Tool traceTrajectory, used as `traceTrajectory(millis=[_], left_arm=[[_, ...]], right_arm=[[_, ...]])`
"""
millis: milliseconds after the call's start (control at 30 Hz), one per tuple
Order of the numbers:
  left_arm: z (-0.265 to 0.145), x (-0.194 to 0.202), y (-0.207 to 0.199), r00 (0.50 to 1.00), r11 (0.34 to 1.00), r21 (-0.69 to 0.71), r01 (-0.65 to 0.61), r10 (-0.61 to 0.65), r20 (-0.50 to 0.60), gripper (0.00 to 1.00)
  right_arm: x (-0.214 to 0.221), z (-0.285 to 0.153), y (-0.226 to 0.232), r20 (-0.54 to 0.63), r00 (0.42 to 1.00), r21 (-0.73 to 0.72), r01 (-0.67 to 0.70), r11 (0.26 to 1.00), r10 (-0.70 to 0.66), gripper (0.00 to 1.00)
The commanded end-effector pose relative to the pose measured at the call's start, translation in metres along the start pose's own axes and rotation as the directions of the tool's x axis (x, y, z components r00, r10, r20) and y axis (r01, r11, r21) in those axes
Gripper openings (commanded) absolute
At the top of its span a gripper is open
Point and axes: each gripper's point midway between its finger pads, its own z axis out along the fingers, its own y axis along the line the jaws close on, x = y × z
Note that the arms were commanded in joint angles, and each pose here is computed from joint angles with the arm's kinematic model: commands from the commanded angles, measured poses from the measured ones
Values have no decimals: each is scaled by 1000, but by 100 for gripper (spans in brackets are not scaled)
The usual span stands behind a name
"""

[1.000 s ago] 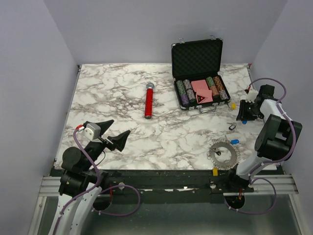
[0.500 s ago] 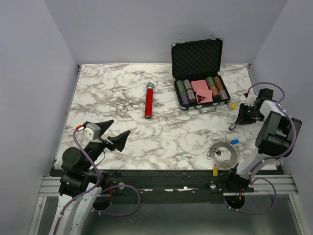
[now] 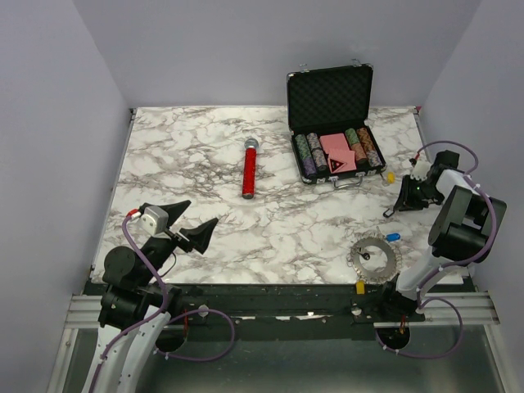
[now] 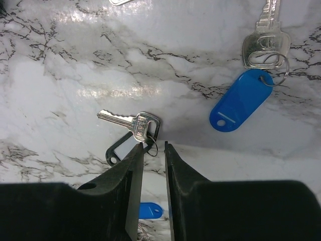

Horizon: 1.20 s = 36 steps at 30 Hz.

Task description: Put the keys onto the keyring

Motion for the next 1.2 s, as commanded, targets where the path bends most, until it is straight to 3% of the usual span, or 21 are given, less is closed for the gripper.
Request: traceTrajectory(millis=[0,767,967,1167], left_arm=[[-1,-7,-6,1000,1000,28,-3,2,27,99],[-2,-7,-5,1000,1000,24,-4,3,29,99],[-1,-7,-5,1000,1000,22,-4,3,28,99],[-1,-6,-4,1000,1000,20,-3,2,26,99]], right_arm=[[12,5,4,-32,999,-48,-16,999,15,31],[18,10,4,-45,998,-75,-40,996,37,26],[18,10,6,-43,998,-85,-40,996,36,20],[14,5,8,-20,999,-95,-32,995,30,7]])
